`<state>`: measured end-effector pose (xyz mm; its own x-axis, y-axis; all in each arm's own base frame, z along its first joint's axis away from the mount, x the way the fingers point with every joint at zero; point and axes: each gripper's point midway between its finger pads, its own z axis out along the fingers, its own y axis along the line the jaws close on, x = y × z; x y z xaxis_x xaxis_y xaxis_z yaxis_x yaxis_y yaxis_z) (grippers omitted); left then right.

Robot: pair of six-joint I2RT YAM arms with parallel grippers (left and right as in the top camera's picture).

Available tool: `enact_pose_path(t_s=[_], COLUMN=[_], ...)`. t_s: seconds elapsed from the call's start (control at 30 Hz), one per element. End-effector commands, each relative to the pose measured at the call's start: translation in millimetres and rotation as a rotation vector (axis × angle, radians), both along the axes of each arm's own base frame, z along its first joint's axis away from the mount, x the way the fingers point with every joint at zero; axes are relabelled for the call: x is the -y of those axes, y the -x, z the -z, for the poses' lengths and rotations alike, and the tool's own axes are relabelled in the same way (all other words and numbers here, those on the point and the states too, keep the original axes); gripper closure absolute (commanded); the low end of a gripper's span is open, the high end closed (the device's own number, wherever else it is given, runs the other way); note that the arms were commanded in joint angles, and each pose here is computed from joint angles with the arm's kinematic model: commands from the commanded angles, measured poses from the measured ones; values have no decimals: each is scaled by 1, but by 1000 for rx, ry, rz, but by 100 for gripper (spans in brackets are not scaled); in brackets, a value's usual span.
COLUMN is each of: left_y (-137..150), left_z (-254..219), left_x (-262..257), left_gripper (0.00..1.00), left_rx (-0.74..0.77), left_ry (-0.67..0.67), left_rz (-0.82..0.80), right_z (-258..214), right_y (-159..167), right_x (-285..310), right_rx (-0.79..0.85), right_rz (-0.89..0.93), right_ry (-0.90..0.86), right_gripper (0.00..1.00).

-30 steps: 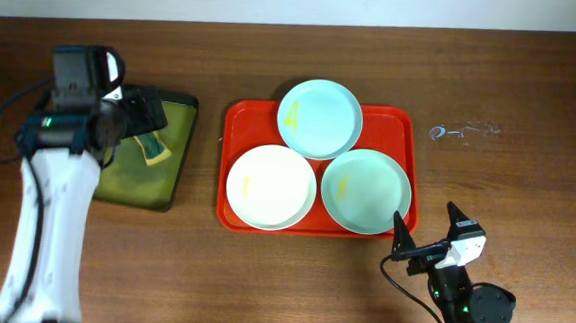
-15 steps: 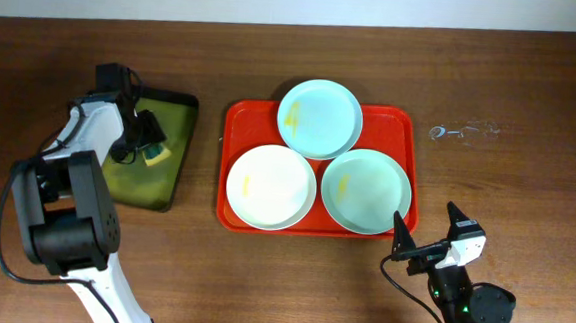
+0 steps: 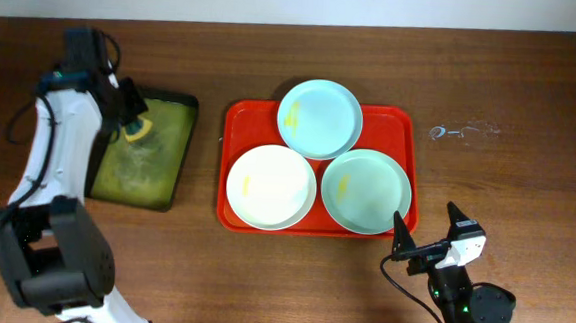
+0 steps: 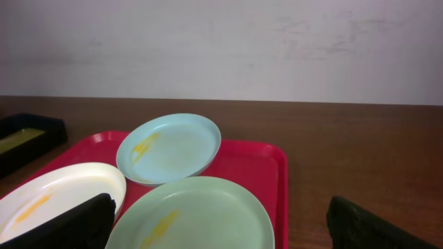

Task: Clean dirty plates on tray and stack at the side
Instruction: 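Move the sponge onto the white plate with the left gripper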

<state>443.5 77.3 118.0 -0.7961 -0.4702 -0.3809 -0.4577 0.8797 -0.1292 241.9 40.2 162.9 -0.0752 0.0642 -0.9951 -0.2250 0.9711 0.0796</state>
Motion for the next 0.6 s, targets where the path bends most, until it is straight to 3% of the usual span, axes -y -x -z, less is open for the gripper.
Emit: enact_pose_path(t_s=[0.0,0.1,0.2,0.23,0.4,0.57], left_y=[28,19,26,35,70,88], left_z=[73,3,-93,-103,-56,36], left_x=[4,13,78,97,220,257], left_gripper=[100,100,100,100,100,100], left_rx=[-158,-81,110,112,-23,-113], left_ry=[33,75,258,264,274,27], left_rz=[14,34,198,243,525,419], right_z=[3,3,3,3,3,3], right_y=[0,0,0,0,0,0], right_x=[0,0,0,0,0,0], right_rx=[-1,-1,-1,-1,-1,-1], right_rz=[3,3,3,3,3,3], right_ry=[7,7,7,7,7,7], right_gripper=[2,2,2,2,2,2])
